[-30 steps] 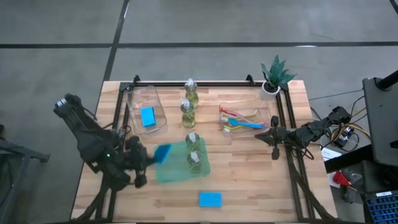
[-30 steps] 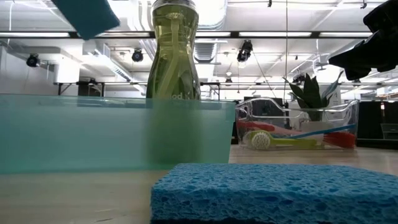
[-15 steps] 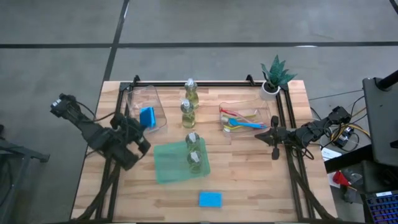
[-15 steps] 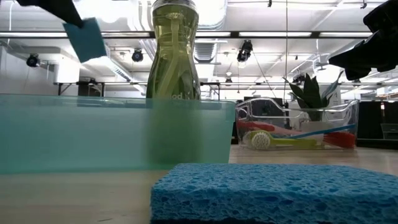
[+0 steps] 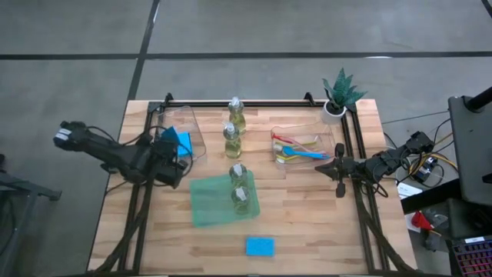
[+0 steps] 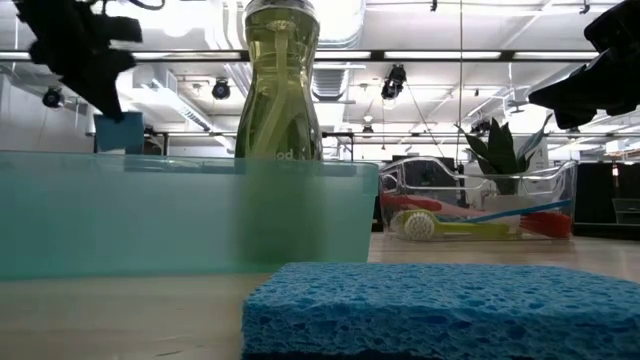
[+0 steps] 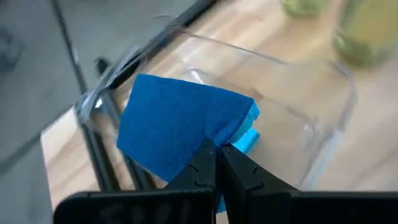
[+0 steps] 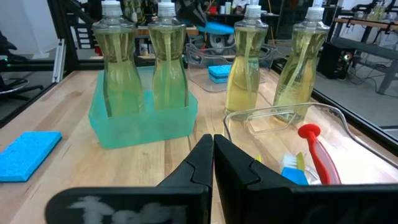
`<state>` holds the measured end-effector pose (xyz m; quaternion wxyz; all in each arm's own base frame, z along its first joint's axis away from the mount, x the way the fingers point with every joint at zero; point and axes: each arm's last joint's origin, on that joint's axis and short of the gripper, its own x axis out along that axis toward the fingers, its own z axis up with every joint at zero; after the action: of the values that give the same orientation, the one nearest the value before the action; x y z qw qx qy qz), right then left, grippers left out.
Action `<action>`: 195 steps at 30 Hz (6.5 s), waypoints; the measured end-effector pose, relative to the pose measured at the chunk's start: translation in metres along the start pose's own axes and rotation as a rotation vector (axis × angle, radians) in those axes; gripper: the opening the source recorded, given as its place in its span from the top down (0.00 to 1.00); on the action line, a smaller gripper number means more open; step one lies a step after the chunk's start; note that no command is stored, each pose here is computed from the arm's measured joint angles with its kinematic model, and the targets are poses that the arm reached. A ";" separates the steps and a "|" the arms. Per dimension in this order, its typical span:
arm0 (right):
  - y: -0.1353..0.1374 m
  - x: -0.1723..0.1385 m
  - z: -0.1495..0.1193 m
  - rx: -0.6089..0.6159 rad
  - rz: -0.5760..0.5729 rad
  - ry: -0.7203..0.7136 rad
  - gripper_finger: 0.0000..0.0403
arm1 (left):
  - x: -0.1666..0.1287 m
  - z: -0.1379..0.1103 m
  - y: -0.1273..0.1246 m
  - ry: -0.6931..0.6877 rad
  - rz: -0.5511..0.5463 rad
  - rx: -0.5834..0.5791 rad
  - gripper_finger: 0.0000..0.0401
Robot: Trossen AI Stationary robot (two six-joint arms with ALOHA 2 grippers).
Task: Pick & Place Kitchen Sink Supplies
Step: Put the blue sponge into the left transparent bin
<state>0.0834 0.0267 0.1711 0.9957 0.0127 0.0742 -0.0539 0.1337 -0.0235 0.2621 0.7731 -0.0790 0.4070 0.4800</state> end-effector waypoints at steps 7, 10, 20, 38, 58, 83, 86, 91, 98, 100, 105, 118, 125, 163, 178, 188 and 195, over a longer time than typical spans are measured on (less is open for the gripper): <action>0.000 0.000 0.000 0.000 0.000 0.000 0.98 | 0.030 -0.009 -0.007 0.095 -0.011 0.188 0.99; 0.000 0.000 0.000 0.000 0.000 0.000 0.98 | 0.042 -0.015 -0.002 0.129 0.040 0.166 0.99; 0.000 0.000 0.000 0.000 0.000 0.000 0.98 | 0.051 -0.010 -0.005 0.097 0.006 0.105 0.99; 0.000 0.000 0.000 0.000 0.000 0.000 0.98 | 0.057 -0.010 -0.004 0.137 -0.019 0.042 0.99; 0.000 0.000 0.000 0.000 0.000 0.000 0.98 | 0.058 0.002 0.002 0.171 -0.062 0.030 0.99; 0.000 0.000 0.000 0.000 0.000 0.000 0.98 | 0.082 0.019 0.014 0.222 -0.128 0.151 0.97; 0.000 0.000 0.000 0.000 0.000 0.000 0.98 | 0.086 0.022 0.017 0.221 -0.117 0.150 0.96; 0.000 0.000 0.000 0.000 0.000 0.000 0.98 | 0.091 0.023 0.020 0.255 -0.115 0.129 0.98; 0.000 0.000 0.000 0.000 0.000 0.000 0.98 | 0.096 0.022 0.018 0.271 -0.120 0.150 0.98; 0.000 0.000 0.000 0.000 0.000 0.000 0.98 | 0.096 0.022 0.018 0.273 -0.121 0.151 0.98; 0.000 0.000 0.000 0.000 0.000 0.000 0.98 | 0.095 0.022 0.018 0.272 -0.124 0.161 0.99; 0.000 0.000 0.000 0.000 0.000 0.000 0.98 | 0.089 0.034 0.016 0.206 -0.163 0.305 0.98; 0.000 0.000 0.000 0.000 0.000 0.000 0.98 | 0.095 0.033 0.011 0.235 -0.171 0.324 0.96; 0.000 0.000 0.000 0.000 0.000 0.000 0.98 | 0.059 0.061 0.015 0.306 -0.412 0.067 0.61; 0.000 0.000 0.000 0.000 0.000 0.000 0.98 | -0.004 0.062 -0.007 0.384 -0.922 -0.305 0.61; 0.000 0.000 0.000 0.000 0.000 0.000 0.98 | -0.061 0.051 -0.055 0.245 -1.144 -0.523 0.57; 0.000 0.000 0.000 0.000 0.000 0.000 0.98 | -0.086 0.022 -0.097 0.285 -1.141 -0.733 0.47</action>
<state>0.0834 0.0268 0.1711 0.9957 0.0127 0.0743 -0.0537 0.2061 -0.1213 0.3116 0.7671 -0.5991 0.2109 0.0900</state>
